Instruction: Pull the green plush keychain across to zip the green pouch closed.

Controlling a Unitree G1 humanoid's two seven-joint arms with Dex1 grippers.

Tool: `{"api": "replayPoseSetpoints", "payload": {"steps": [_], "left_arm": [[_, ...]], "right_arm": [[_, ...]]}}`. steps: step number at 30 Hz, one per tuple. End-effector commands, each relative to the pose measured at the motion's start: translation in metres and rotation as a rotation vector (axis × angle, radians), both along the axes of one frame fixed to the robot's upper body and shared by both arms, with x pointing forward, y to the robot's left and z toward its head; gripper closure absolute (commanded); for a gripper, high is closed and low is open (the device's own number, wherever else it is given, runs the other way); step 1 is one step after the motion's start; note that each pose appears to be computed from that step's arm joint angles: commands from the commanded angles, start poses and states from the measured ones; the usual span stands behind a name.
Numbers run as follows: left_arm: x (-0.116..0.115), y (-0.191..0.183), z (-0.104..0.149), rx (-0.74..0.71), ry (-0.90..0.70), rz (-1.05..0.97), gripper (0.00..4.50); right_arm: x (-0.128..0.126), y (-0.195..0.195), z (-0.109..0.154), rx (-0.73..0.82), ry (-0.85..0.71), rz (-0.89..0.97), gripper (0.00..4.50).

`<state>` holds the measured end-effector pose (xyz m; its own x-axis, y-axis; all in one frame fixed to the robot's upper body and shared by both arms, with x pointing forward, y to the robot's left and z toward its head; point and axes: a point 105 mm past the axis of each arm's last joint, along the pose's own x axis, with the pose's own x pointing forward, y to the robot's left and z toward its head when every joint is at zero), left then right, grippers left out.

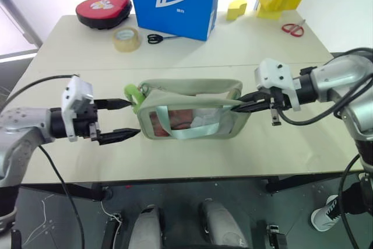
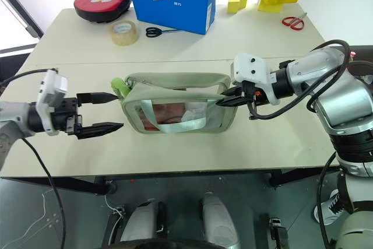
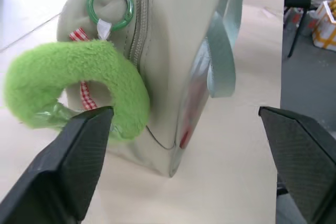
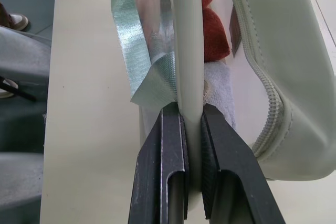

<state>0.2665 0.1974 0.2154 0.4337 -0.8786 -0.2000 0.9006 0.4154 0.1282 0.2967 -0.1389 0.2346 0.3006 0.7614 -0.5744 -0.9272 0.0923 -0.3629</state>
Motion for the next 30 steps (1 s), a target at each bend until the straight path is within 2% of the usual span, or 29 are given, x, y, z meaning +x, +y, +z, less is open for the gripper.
{"api": "replayPoseSetpoints", "payload": {"steps": [1, 4, 7, 13, 18, 22, 26, 27, 30], "left_arm": [[0.006, 0.026, 0.033, -0.011, -0.111, 0.088, 0.06], [0.016, 0.038, 0.03, 0.014, -0.113, 0.142, 0.06], [0.04, 0.05, 0.018, 0.006, -0.103, 0.227, 0.06], [0.069, 0.035, -0.003, -0.059, -0.06, 0.211, 0.06], [0.074, 0.018, -0.005, -0.112, -0.029, 0.155, 0.06], [0.07, 0.017, -0.006, -0.103, -0.008, 0.129, 1.94], [0.06, 0.022, 0.001, -0.079, -0.015, 0.105, 4.09], [0.059, 0.023, 0.003, -0.076, -0.017, 0.101, 4.42], [0.054, 0.025, 0.017, -0.071, -0.042, 0.082, 4.42]], "right_arm": [[-0.003, 0.005, 0.006, 0.007, -0.032, 0.021, 4.5], [-0.004, 0.005, 0.006, 0.011, -0.036, 0.025, 4.5], [-0.004, 0.006, 0.006, 0.012, -0.036, 0.027, 4.5], [-0.006, 0.005, 0.007, 0.011, -0.039, 0.028, 4.5], [-0.006, 0.004, 0.007, 0.008, -0.042, 0.019, 4.5], [-0.005, 0.004, 0.008, 0.012, -0.044, 0.01, 4.5], [-0.004, 0.004, 0.008, 0.015, -0.043, 0.004, 4.5], [-0.003, 0.004, 0.008, 0.016, -0.042, 0.003, 4.5], [-0.002, 0.004, 0.006, 0.015, -0.038, -0.003, 4.5]]}}
